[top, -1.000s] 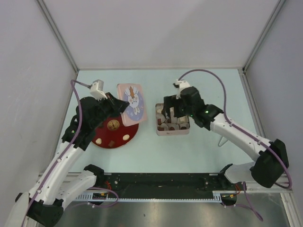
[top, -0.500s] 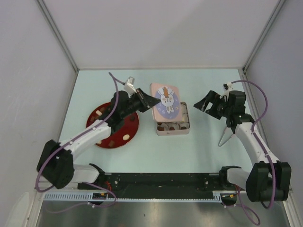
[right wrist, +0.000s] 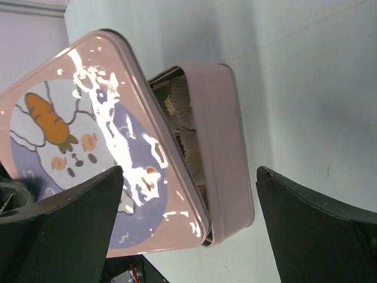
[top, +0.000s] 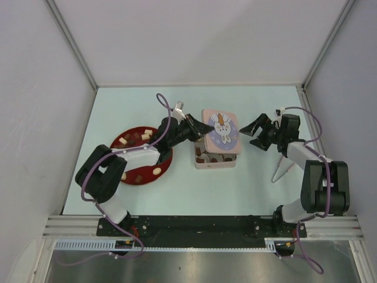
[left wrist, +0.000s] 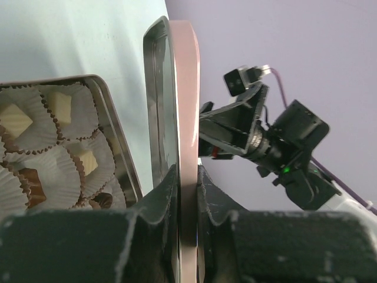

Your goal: Pack the chocolate

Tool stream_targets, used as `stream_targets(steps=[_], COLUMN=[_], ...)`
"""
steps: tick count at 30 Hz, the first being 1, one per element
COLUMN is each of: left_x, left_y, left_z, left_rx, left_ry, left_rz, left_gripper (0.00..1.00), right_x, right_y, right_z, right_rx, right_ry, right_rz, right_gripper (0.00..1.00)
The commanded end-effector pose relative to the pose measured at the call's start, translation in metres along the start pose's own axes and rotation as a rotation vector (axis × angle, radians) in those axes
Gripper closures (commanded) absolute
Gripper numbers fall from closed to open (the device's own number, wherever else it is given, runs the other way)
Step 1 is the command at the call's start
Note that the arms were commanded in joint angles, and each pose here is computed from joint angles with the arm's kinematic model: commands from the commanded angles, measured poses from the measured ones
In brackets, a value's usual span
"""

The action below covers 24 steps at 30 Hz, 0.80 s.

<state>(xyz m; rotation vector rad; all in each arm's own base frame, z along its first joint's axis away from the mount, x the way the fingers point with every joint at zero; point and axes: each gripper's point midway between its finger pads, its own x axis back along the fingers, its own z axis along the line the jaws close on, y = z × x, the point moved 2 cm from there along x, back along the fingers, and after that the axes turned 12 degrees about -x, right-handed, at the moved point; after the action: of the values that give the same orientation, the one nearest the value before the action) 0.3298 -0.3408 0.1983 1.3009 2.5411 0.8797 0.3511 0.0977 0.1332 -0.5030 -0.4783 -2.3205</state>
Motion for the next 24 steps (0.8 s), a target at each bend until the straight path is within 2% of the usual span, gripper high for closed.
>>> stream_targets(steps=[1, 6, 17, 24], left_x=[-0.004, -0.006, 0.007, 0.012], left_y=[0.02, 0.005, -0.013, -0.019], left_z=[-0.031, -0.017, 0.0, 0.011], left_rx=[-0.01, 0.021, 0.046, 0.036], left_ry=[-0.137, -0.115, -0.069, -0.03], left_rz=[-0.081, -0.04, -0.004, 0.003], left_gripper=[0.9, 0.89, 0.89, 0.85], right_x=[-0.013, -0.024, -0.031, -0.04], right_y=[-0.001, -0.013, -0.031, -0.047], right_z=[0.0, -0.006, -0.002, -0.004], right_rx=[0.011, 0.013, 0.026, 0.023], right_ry=[0.044, 0.057, 0.083, 0.092], right_rz=[0.027, 0.093, 0.153, 0.22], right_gripper=[0.0, 0.0, 0.0, 0.0])
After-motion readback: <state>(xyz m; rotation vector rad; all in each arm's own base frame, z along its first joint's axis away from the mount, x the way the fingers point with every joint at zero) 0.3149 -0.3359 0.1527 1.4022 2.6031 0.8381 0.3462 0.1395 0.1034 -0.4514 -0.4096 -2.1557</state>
